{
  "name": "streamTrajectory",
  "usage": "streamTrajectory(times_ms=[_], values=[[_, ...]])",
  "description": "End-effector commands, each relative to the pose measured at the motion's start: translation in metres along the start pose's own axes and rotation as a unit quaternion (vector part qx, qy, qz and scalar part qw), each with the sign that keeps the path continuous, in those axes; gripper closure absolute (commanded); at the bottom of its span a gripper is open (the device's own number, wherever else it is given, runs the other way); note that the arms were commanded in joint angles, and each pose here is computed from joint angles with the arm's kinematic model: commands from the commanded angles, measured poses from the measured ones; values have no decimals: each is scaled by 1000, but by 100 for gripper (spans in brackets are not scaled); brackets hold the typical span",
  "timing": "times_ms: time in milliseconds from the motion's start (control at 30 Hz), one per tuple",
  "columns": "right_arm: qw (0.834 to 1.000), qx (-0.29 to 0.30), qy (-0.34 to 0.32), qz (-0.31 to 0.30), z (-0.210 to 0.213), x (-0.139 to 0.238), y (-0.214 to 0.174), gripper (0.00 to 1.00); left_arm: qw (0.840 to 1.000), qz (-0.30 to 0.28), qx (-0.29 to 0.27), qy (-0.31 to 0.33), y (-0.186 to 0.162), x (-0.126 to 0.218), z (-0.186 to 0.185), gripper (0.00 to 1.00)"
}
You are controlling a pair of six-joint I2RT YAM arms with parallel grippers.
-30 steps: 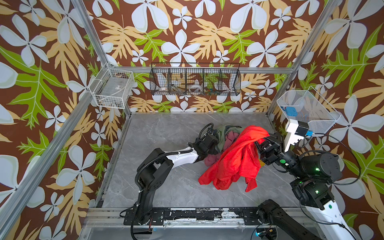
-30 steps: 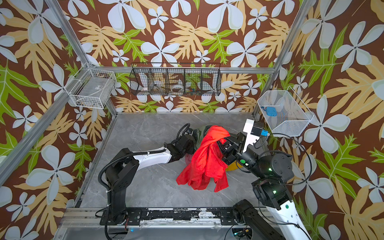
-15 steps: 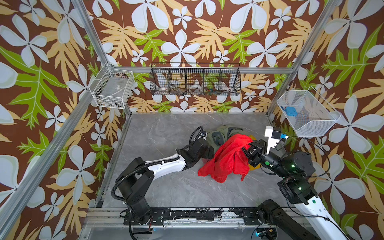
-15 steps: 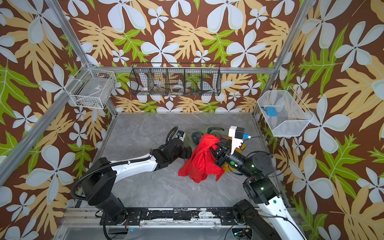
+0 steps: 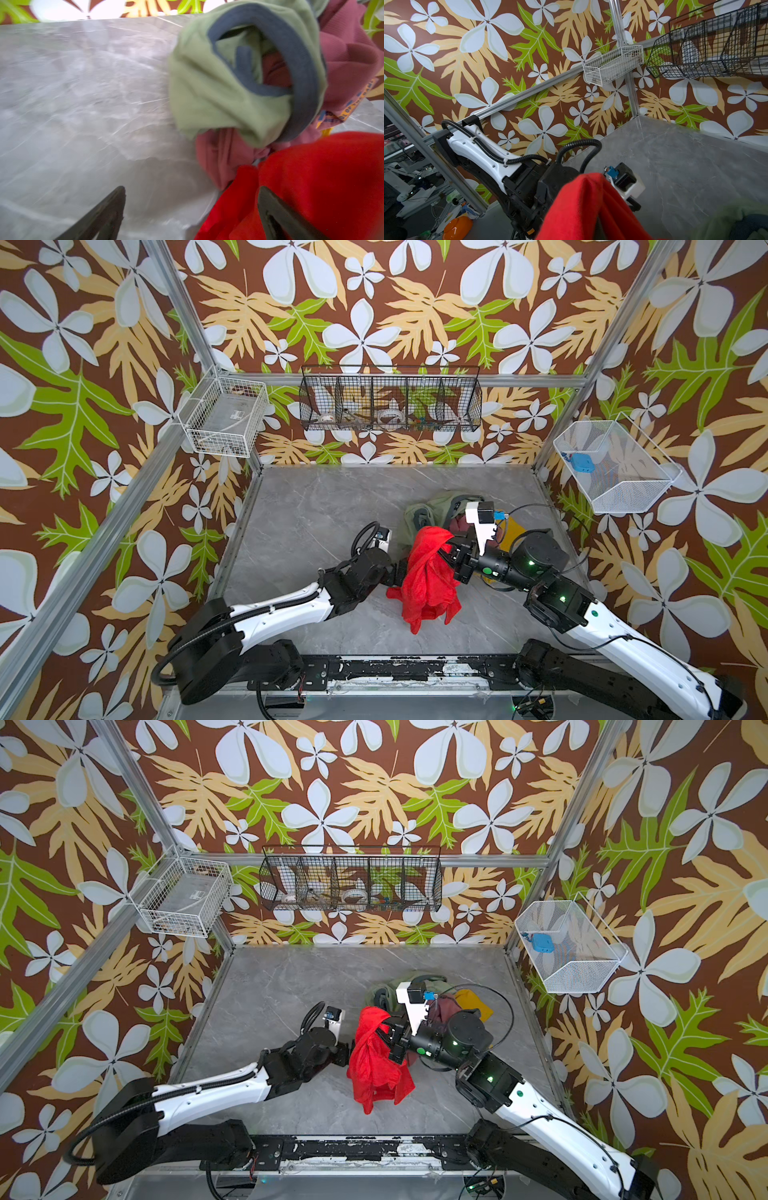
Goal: Pick out a specific cloth from the pile
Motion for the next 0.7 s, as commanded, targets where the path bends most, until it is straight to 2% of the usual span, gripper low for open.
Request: streamTrajectory(times_ms=[0, 133, 300, 667], values=[[999, 37, 18, -34, 12, -10, 18, 100, 998, -39, 36, 24, 4, 21, 23, 0], [997, 61, 49, -18, 32, -35, 15, 100, 994, -85, 68, 29, 11, 51, 43, 0], [991, 94, 92, -11, 61, -70, 19, 100, 983, -106, 88, 119, 15, 67, 78, 0], [986, 109, 116, -43, 71, -114, 50, 100, 953, -173, 155, 197, 20, 97, 118, 0]])
Point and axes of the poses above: each gripper's point midway between its finger pads, its own x axis back along the fingers, its own z axis along the line the jaws close on, y = z × x, the point moved 1 cm from there along x, back along the fingers, and after that the axes turned 4 degrees about x, right-handed, at the moved point
